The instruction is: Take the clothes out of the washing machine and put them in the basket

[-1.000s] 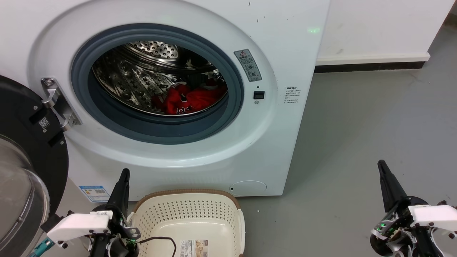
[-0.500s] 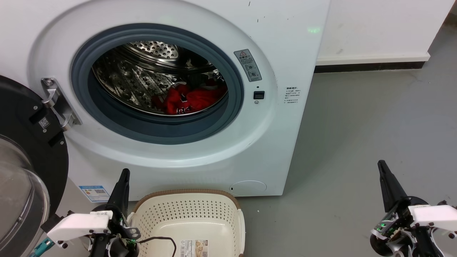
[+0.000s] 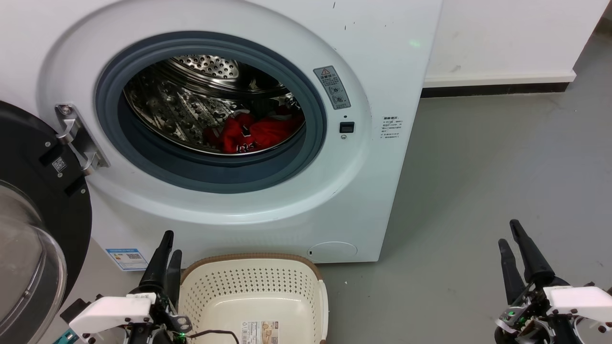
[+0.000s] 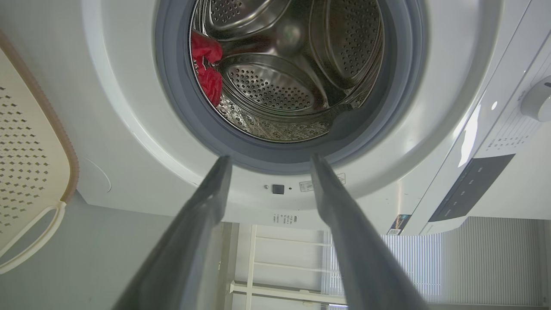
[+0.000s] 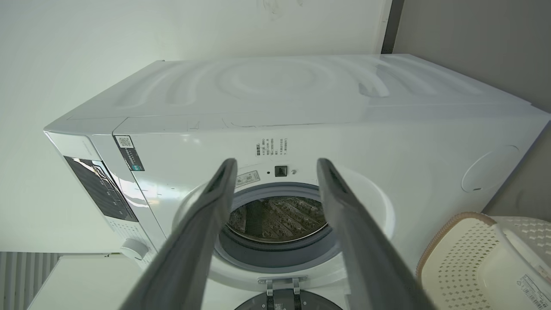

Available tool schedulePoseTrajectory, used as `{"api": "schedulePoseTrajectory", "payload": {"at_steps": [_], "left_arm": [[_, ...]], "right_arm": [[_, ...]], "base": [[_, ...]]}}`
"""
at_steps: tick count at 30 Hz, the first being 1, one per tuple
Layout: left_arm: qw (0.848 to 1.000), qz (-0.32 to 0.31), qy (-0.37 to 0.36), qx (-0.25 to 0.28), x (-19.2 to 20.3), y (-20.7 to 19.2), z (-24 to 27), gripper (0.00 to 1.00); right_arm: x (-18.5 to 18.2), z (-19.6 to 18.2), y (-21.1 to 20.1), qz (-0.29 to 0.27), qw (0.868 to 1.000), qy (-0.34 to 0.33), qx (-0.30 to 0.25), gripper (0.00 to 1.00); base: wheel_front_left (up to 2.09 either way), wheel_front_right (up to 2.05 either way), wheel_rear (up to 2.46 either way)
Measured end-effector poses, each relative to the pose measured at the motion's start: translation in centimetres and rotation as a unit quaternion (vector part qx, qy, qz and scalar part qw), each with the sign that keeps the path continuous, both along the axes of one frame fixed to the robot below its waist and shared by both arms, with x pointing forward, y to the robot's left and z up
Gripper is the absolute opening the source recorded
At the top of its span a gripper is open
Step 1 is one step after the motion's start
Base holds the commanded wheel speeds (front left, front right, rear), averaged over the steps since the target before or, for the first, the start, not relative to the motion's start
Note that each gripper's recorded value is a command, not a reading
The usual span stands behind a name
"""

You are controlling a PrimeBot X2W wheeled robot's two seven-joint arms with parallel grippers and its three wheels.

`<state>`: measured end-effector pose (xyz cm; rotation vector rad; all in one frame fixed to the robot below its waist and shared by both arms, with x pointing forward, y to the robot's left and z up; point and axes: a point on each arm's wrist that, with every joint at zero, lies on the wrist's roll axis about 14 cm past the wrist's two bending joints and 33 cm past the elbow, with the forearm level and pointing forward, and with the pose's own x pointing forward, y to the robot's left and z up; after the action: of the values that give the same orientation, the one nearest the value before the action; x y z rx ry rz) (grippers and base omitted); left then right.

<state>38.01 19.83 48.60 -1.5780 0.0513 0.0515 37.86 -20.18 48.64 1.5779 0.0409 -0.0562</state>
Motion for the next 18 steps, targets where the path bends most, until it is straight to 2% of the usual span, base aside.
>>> {"api": "schedulePoseTrajectory", "payload": {"at_steps": [5,10,18], "left_arm": [[1.0,0.003,-0.007,0.005,0.1,-0.3,0.5,1.0],[0.999,0.003,-0.015,0.028,0.3,-0.5,1.0,1.0],[0.992,0.009,-0.032,0.12,0.4,-0.2,2.3,1.0]], "right_arm": [[0.1,0.4,0.3,-0.002,1.0,-0.006,-0.007,1.0],[-0.1,0.6,0.3,-0.004,0.999,-0.009,-0.037,1.0],[0.1,1.9,0.7,0.001,0.99,-0.025,-0.142,1.0]], "base": [[0.0,0.0,0.0],[0.0,0.0,0.0],[0.0,0.0,0.0]]}}
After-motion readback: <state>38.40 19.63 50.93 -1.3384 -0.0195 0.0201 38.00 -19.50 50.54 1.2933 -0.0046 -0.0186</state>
